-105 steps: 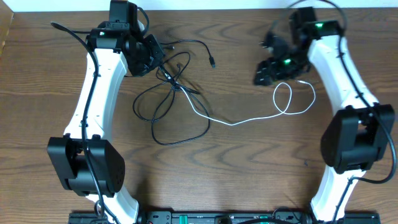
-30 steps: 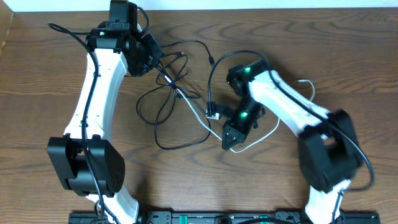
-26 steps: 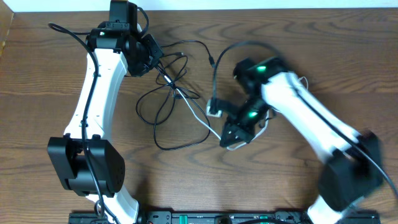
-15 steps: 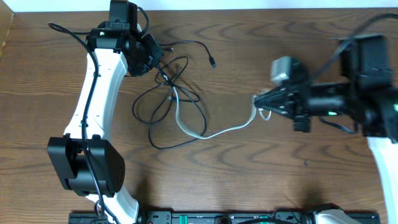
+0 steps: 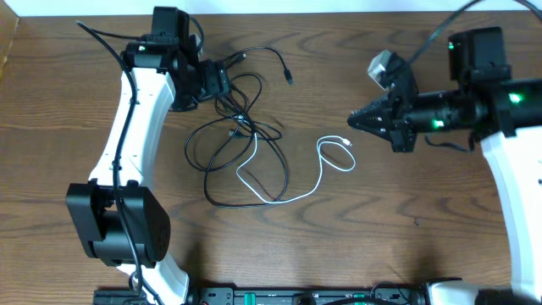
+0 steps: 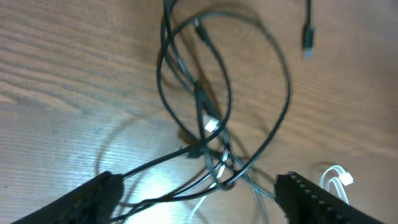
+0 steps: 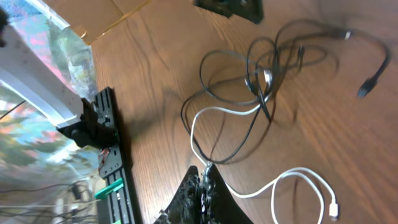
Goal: Untangle cables
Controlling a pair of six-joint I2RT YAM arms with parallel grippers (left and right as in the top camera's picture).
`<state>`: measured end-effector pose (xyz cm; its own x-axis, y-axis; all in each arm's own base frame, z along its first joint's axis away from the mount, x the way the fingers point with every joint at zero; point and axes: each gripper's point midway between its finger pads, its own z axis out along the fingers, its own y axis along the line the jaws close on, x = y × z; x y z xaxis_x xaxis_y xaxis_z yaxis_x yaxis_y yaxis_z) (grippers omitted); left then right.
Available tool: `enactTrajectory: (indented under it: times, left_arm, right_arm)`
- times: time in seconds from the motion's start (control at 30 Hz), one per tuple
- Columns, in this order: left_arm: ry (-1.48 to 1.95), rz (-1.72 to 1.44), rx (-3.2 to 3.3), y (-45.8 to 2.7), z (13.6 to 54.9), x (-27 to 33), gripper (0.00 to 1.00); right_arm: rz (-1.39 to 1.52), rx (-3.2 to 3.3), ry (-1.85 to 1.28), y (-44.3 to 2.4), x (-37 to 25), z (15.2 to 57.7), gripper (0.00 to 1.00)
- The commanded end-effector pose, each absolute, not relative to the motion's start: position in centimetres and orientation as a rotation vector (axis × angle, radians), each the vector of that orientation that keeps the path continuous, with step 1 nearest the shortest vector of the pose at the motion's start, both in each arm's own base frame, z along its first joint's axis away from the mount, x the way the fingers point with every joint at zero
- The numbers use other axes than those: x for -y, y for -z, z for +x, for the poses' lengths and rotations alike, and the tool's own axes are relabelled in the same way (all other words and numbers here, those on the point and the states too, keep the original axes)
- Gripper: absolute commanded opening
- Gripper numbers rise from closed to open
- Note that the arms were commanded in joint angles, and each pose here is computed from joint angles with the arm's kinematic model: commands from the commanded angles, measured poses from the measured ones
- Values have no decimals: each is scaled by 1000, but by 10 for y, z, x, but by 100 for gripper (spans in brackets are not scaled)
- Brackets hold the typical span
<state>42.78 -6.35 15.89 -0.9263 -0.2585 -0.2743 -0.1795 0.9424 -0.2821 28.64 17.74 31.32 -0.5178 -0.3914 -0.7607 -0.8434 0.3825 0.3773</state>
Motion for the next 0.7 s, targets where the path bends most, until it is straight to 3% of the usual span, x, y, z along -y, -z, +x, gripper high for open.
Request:
enactTrajectory:
  times: [0.0, 0.4, 0.57, 0.67]
  left_arm:
    - [325, -292, -2872, -132, 414, 62, 78]
    - [301, -285, -2943, -105, 397, 60, 77]
    - [287, -207, -3011, -100, 380, 60, 78]
    - [257, -214, -3028, -91, 376, 54, 78]
  right_arm:
    - [-1015, -2160, -1096, -292, -179, 299, 1]
    - [-972, -2455, -1044, -215, -210, 327, 2]
    - [-1048, -2562, -1005, -180, -236, 319, 10]
    - [-1130, -2626, -977, -161, -249, 304, 24]
